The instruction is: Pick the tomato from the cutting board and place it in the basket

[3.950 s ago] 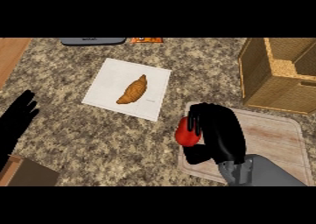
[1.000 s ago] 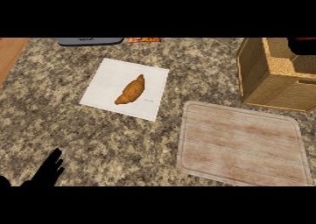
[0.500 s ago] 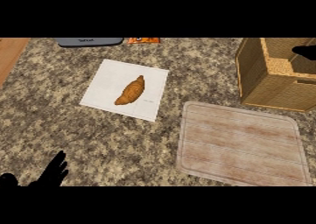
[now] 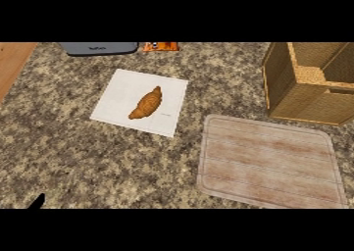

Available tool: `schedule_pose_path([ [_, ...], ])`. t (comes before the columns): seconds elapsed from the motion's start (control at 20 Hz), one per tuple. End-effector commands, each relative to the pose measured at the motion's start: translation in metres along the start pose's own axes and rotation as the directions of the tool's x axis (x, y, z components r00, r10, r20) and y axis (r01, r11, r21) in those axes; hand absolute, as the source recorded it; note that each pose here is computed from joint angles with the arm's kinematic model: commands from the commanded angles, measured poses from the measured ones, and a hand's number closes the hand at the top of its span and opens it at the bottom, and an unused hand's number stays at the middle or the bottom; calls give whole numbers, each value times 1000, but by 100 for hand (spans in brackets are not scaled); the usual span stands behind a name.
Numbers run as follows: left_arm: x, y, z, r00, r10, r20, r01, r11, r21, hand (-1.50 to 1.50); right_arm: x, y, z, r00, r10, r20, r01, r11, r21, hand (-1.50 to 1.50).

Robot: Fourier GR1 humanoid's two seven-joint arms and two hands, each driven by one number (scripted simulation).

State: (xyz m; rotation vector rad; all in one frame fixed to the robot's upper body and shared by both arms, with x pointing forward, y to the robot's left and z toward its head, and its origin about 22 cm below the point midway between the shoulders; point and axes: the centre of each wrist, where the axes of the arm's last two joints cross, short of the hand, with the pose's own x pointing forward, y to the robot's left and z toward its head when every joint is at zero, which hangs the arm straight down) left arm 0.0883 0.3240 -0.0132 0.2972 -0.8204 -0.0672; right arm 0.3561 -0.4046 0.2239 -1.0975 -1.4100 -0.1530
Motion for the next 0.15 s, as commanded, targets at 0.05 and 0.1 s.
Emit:
schedule_pose_path([
  [0.05,31,-20,-15,982,149,117,-145,989,-38,0,-21,-35,-9,999,-8,-39,6,1000,-29,-150],
  [0.1,32,-13,-15,984,129,126,-125,991,-40,0,-30,-26,-7,998,-24,-60,23,999,-24,-150],
])
